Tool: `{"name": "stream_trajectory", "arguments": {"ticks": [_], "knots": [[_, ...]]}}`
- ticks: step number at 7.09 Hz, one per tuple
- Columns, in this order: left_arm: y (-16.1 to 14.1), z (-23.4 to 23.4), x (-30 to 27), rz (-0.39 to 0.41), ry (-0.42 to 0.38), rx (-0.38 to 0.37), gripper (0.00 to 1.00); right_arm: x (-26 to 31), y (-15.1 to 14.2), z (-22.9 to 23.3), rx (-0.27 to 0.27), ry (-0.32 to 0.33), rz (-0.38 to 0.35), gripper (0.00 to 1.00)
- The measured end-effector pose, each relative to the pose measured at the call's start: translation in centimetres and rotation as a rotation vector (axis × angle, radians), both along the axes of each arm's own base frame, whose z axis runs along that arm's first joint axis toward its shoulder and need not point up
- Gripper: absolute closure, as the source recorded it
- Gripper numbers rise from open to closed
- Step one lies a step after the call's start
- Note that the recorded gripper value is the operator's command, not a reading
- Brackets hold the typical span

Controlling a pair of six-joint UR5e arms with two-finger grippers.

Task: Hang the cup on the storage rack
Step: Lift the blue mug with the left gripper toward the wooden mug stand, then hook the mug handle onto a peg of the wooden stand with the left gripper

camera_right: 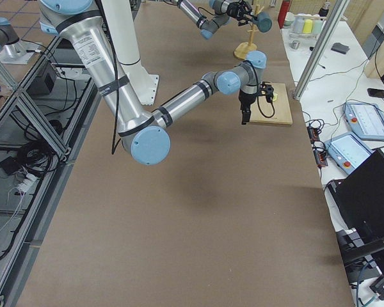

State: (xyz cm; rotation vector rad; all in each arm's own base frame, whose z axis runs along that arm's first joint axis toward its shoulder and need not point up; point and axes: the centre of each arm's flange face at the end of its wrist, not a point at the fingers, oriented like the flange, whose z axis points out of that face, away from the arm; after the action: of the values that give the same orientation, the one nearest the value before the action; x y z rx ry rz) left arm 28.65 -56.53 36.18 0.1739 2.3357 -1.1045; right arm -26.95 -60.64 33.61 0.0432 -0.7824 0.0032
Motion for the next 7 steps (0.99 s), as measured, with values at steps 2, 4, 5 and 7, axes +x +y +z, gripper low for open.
{"name": "stream_trajectory", "arguments": {"ticks": [2, 4, 5, 7], "knots": [[-0.1, 2.1, -1.7, 0.010, 0.061, -0.026, 1.00, -0.3, 0.2, -0.1, 0.004, 0.005, 0.003, 0.00], [-0.7, 4.3, -3.5, 0.007, 0.085, -0.074, 1.00, -0.5, 0.2, -0.5, 0.008, 0.005, 0.006, 0.00], [-1.0, 5.5, -3.8, 0.001, 0.085, -0.100, 1.00, -0.6, 0.2, -0.7, 0.011, 0.007, 0.007, 0.00], [-1.4, 6.9, -4.0, -0.004, 0.098, -0.140, 1.00, -0.8, 0.3, -0.7, 0.014, 0.011, 0.007, 0.00]]}}
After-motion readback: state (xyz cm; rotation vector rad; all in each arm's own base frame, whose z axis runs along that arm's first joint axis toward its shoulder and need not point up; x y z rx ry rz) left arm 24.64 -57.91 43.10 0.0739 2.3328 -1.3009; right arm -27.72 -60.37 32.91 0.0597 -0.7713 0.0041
